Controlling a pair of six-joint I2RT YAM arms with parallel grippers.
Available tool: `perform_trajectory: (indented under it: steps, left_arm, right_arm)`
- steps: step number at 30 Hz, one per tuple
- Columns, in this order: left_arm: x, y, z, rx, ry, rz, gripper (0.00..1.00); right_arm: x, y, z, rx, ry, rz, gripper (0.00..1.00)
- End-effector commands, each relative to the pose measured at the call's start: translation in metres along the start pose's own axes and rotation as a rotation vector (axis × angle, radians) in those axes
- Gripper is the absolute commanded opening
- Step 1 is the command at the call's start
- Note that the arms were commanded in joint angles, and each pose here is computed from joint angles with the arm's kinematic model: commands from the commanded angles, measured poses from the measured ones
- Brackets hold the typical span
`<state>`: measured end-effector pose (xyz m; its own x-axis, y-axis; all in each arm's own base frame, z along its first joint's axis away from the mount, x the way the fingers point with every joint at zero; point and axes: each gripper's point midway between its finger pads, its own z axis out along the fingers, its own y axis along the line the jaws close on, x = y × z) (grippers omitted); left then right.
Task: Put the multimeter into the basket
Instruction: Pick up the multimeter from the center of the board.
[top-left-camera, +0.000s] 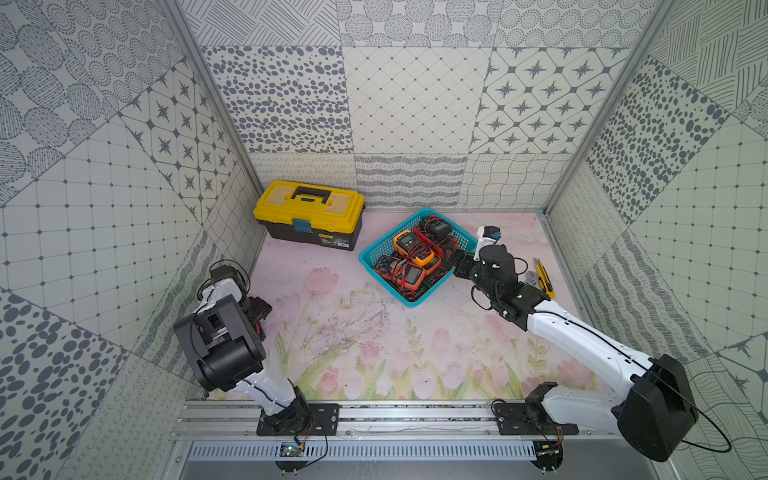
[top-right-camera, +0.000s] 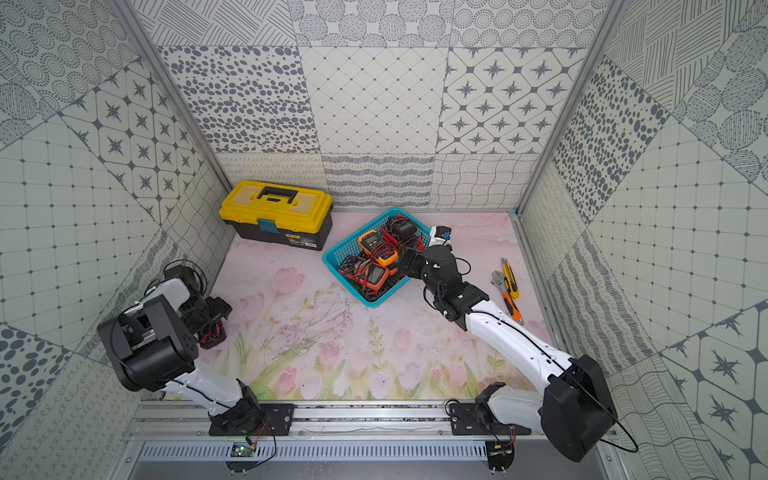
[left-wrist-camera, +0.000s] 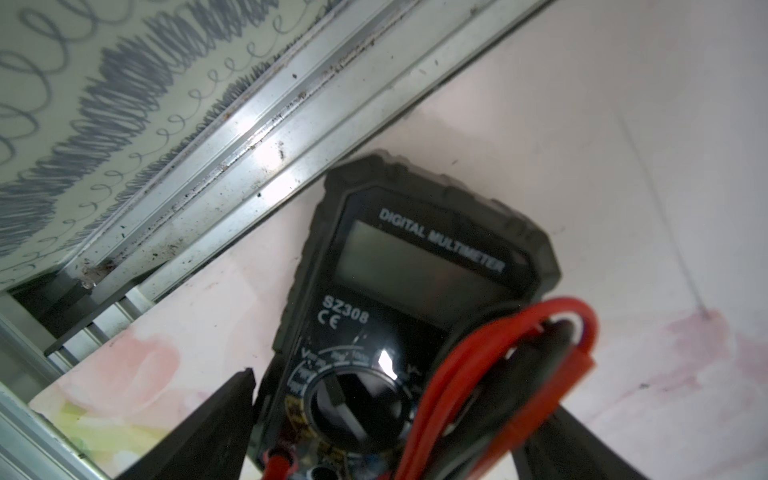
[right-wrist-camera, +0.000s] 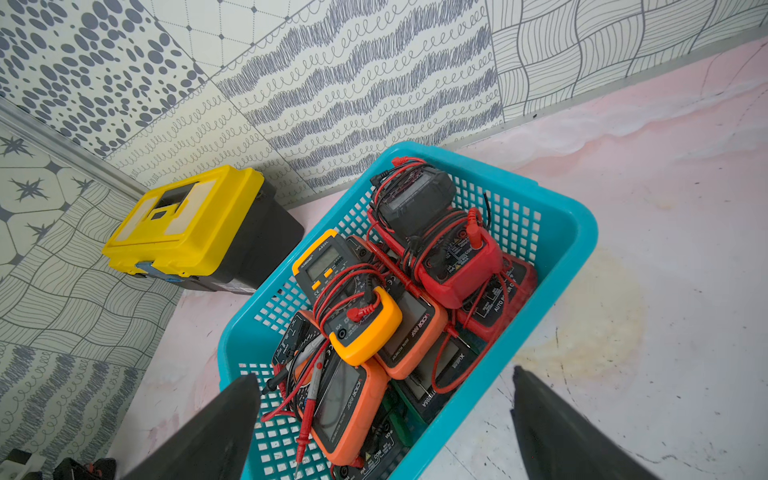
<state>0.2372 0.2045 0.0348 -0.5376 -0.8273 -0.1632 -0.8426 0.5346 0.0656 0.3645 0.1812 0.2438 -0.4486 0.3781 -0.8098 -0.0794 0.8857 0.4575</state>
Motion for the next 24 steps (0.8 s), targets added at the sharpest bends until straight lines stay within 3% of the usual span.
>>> perform_trajectory:
  steps: [1,6,13,16,18,22,24]
  left_arm:
    - [0.021,-0.015,0.0,0.106,0.096,0.014,0.84]
    - [0.037,-0.016,-0.002,0.125,0.119,-0.023,0.79]
    - [0.044,-0.021,0.0,0.153,0.13,-0.04,0.87]
    - [0.042,-0.018,0.005,0.129,0.136,-0.041,0.85]
    - [0.04,-0.018,0.005,0.124,0.128,-0.045,0.77]
    - [0.035,-0.015,-0.001,0.116,0.091,-0.057,0.37]
    - [0.034,-0.012,-0.004,0.109,0.078,-0.059,0.21]
  right_arm:
    - [-0.017,0.001,-0.01,-0.027,-0.057,0.029,0.99]
    - [-0.027,-0.006,-0.016,-0.014,-0.088,0.043,0.99]
    - [-0.033,-0.009,-0.018,-0.021,-0.099,0.051,0.99]
    - [-0.032,-0.01,-0.018,-0.021,-0.093,0.054,0.99]
    - [-0.03,-0.012,-0.019,-0.015,-0.092,0.058,0.99]
    - [-0.027,-0.016,-0.019,-0.008,-0.085,0.065,0.99]
    - [-0.027,-0.016,-0.018,-0.009,-0.083,0.065,0.99]
